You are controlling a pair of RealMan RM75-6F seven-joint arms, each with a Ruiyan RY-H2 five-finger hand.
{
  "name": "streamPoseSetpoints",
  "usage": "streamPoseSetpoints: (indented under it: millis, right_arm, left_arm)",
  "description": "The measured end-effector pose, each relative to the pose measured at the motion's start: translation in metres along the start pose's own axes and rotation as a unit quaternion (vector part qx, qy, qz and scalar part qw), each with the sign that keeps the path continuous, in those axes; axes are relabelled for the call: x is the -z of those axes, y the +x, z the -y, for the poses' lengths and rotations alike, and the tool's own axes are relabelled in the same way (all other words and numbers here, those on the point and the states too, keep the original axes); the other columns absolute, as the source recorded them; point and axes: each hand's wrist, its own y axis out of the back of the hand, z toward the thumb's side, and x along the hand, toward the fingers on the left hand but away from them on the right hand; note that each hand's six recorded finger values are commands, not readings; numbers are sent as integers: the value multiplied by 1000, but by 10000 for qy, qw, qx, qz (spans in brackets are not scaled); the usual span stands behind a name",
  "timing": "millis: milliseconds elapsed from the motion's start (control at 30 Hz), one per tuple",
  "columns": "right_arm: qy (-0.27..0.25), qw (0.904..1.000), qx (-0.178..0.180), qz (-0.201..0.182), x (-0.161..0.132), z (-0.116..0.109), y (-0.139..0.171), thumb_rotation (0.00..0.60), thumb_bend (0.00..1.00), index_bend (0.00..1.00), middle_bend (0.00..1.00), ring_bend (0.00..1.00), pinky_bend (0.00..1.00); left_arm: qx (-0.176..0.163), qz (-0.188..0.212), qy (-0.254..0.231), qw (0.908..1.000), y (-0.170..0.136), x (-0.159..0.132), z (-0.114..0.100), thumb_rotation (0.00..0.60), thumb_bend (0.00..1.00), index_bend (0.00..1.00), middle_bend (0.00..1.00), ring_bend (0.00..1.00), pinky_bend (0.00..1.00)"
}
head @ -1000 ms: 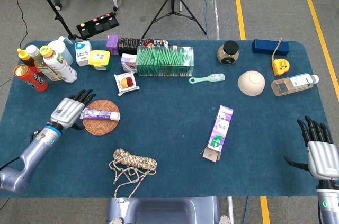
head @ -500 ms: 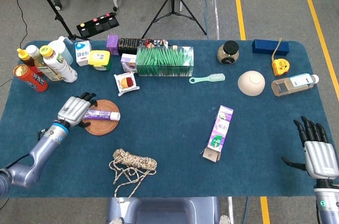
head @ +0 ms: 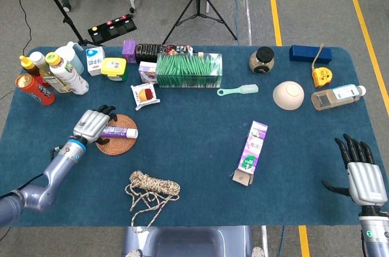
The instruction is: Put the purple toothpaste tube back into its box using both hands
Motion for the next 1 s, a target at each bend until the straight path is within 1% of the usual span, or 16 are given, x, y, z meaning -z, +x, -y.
streamPoseSetpoints:
  millis: [200,467,767,867,1000]
  right_arm:
    - [-57,9999,44,-82,-2,-2,0,503,0,0,0,0,0]
    - [-110,9999,11,-123,-3,-1,0,500,0,0,0,0,0]
    - [-137,9998,-28,-166,-5,1,0,503,0,0,0,0,0]
    - [-141,9998,-29,-171,-5,1,0,502,0,0,0,0,0]
    - [-149,9997,-38,-174,-5,1,1,505,0,0,0,0,0]
  left_arm:
    - [13,-13,20,10000,3,-5,2,600,177,331,168,150,402]
    - [-61,-65,121,9999,8,-15,5,600,186,426,258,233,464]
    - [-141,-98,182,9997,12,-22,7,600,189,488,317,308,421]
    - [-158,-99,161,9997,13,-23,7,600,202,519,340,329,425]
    - [-170,-64,107,9998,13,-25,7,600,252,579,396,380,453]
